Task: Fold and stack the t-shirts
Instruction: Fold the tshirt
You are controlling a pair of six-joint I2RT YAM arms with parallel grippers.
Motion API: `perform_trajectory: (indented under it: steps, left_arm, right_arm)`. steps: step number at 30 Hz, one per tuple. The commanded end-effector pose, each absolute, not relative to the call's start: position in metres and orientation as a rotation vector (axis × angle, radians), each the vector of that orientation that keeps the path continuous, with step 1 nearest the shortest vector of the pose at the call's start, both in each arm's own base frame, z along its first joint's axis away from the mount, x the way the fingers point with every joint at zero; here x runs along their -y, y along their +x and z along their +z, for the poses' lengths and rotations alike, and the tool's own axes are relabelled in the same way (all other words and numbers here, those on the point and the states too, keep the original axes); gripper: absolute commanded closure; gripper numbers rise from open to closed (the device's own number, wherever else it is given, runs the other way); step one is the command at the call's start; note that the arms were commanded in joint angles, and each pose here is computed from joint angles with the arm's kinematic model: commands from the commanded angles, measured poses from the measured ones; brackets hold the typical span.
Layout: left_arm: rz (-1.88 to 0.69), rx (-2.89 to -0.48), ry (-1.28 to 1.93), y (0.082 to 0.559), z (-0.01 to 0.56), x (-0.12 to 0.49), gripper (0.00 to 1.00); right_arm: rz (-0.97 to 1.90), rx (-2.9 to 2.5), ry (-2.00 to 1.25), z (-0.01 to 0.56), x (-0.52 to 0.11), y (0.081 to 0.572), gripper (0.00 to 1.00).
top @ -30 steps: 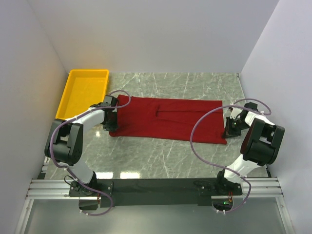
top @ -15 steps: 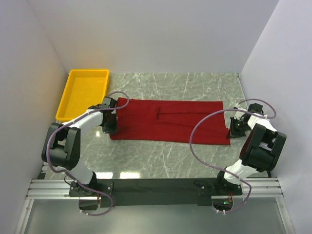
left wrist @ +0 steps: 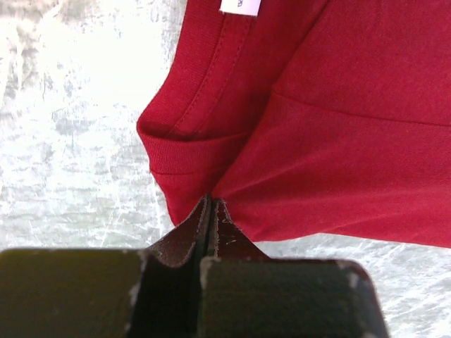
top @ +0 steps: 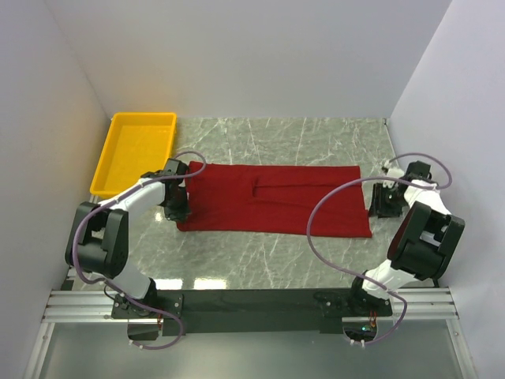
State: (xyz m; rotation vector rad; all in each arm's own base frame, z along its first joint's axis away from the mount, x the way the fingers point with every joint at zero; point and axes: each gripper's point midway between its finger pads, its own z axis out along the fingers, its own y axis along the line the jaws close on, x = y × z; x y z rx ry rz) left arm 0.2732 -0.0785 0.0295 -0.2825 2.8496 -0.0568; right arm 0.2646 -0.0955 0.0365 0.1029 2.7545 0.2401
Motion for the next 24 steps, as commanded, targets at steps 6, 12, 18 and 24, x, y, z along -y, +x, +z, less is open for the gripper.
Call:
perform_trajectory:
  steps: [6, 12, 18, 24]
  left_arm:
    - [-0.182, -2.688, -0.332, 0.294, 0.082, 0.09, 0.65]
    - [-0.364, -2.511, -0.265, 0.316, 0.139, 0.11, 0.47]
    - [-0.403, -2.509, -0.241, 0.342, 0.131, 0.122, 0.48]
    - [-0.317, -2.55, -0.219, 0.383, 0.1, 0.123, 0.59]
  right_arm:
    - [0.297, -2.59, -0.045, 0.098, 0.107, 0.324, 0.53]
    - [0.392, -2.587, -0.079, 0.095, 0.088, 0.326, 0.51]
    - [0.436, -2.592, -0.063, 0.082, 0.071, 0.326, 0.51]
    - [0.451, -2.599, -0.063, 0.075, 0.064, 0.324, 0.51]
